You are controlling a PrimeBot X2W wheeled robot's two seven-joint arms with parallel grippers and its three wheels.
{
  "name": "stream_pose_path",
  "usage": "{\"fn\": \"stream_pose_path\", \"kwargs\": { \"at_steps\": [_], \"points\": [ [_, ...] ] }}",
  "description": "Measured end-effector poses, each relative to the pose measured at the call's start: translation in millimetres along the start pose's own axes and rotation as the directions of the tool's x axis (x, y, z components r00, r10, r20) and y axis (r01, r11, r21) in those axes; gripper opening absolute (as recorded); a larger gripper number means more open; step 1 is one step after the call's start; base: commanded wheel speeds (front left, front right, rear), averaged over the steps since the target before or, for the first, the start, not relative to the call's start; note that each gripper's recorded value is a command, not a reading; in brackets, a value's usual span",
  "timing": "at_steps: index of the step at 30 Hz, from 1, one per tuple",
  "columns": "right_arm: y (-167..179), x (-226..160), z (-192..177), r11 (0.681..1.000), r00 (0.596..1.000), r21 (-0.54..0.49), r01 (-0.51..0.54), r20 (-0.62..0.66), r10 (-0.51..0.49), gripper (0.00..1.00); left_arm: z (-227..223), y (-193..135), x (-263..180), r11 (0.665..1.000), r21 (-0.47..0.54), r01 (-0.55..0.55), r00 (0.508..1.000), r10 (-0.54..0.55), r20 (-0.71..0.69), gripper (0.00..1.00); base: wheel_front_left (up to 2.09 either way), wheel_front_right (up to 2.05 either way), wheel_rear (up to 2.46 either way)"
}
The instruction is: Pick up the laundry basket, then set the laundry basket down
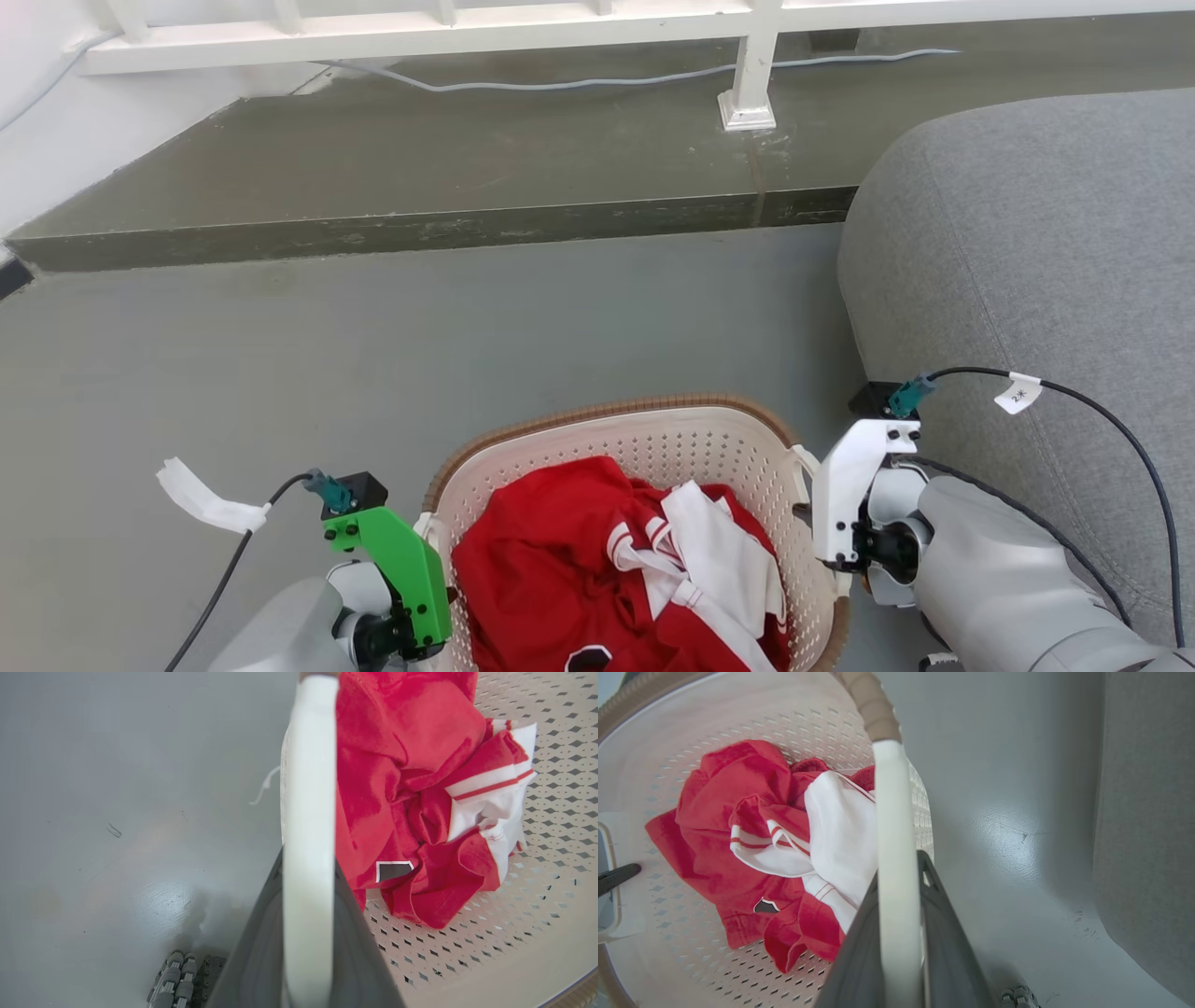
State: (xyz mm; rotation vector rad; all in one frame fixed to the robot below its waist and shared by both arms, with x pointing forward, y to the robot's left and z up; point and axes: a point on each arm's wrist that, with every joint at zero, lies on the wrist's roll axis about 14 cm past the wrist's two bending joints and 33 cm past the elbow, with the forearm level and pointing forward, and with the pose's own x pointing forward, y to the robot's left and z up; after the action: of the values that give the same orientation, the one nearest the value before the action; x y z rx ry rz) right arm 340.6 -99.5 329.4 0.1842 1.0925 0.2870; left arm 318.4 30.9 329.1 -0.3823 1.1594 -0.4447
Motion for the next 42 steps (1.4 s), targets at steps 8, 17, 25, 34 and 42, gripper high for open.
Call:
{"fn": "stream_pose_path", "kwargs": {
  "at_steps": [8, 17, 25, 34, 42],
  "points": [
    [0.3, 0.5, -1.5, 1.000, 1.000, -0.004, -0.001, -0.007, 0.001, 0.00, -0.4, 1.0, 0.4, 1.000, 0.000, -0.001, 1.000, 0.001, -0.004, 0.00, 0.00, 0.00, 0.00],
    [0.4, 1.2, -2.3, 1.000, 1.000, -0.002, -0.004, -0.010, 0.004, 0.00, -1.5, 1.4, 1.4, 1.000, 0.001, 0.000, 1.000, 0.000, -0.010, 0.00, 0.00, 0.00, 0.00],
    [0.6, 2.0, -3.0, 1.000, 1.000, 0.005, -0.007, -0.012, 0.007, 0.00, -1.8, 2.5, 2.3, 1.000, -0.009, 0.002, 1.000, -0.002, -0.013, 0.00, 0.00, 0.00, 0.00],
    [0.4, 5.9, 0.9, 1.000, 1.000, 0.016, -0.012, 0.001, 0.012, 0.00, 2.0, 5.3, 5.9, 1.000, -0.011, 0.002, 1.000, -0.002, 0.001, 0.00, 0.00, 0.00, 0.00],
    [-3.4, 18.1, 20.5, 1.000, 0.999, 0.021, -0.014, 0.047, 0.013, 0.00, 27.8, 7.9, 15.5, 1.000, 0.009, 0.009, 0.999, -0.010, 0.048, 0.00, 0.00, 0.00, 0.00]
  ]
}}
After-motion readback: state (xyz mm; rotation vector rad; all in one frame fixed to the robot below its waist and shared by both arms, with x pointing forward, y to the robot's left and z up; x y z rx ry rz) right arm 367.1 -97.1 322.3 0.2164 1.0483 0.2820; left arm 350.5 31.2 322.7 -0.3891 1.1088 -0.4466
